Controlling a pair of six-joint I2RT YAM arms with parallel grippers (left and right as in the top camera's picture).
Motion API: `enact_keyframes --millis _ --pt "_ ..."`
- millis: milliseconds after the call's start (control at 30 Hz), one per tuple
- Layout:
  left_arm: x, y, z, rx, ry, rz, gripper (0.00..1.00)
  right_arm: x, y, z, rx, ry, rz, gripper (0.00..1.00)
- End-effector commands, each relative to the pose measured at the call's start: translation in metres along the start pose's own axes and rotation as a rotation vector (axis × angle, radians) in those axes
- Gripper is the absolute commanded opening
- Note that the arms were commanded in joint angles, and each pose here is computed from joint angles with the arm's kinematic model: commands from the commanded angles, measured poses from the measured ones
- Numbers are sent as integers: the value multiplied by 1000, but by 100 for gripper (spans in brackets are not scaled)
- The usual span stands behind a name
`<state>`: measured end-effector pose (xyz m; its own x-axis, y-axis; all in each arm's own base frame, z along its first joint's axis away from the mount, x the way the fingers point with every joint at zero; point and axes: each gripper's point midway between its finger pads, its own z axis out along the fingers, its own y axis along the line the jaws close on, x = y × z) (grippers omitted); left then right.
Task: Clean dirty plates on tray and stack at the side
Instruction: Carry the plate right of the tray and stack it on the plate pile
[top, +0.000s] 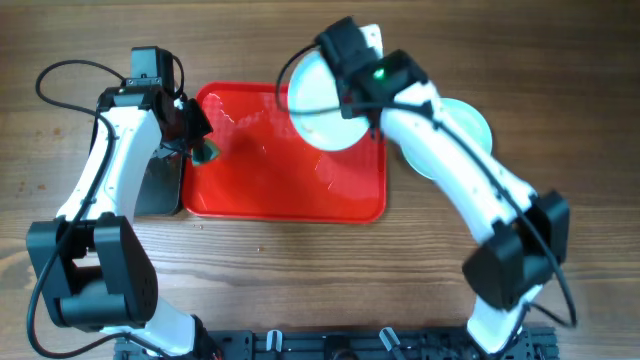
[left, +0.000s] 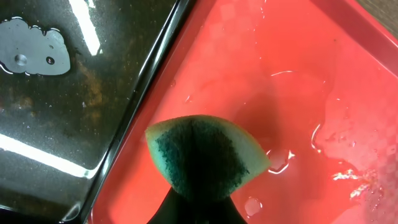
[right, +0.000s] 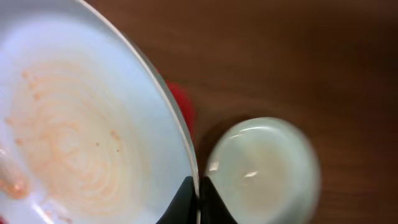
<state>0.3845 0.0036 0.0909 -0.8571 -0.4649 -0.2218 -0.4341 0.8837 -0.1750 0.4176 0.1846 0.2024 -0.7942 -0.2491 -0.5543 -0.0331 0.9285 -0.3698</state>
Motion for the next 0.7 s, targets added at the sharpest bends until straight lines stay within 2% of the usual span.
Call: enact_keyframes --millis 0,167,333,433,500,567,667 --pt "1 4 5 -15 7 -6 5 -7 -20 -39 396 -221 10 4" --pt "1 4 5 -15 7 -6 4 5 7 -78 518 -426 -31 4" --pt "1 4 5 -15 7 -6 4 10 10 -76 519 -432 -32 4" --pt "1 4 5 -15 7 -6 4 24 18 -48 390 -288 -2 4" --pt "1 4 5 -15 7 -6 4 37 26 -21 257 -138 12 4" --pt "1 4 5 -16 7 -6 4 43 37 2 101 -16 -27 4" --pt "0 7 5 -29 0 -6 5 53 55 28 -229 158 -75 4"
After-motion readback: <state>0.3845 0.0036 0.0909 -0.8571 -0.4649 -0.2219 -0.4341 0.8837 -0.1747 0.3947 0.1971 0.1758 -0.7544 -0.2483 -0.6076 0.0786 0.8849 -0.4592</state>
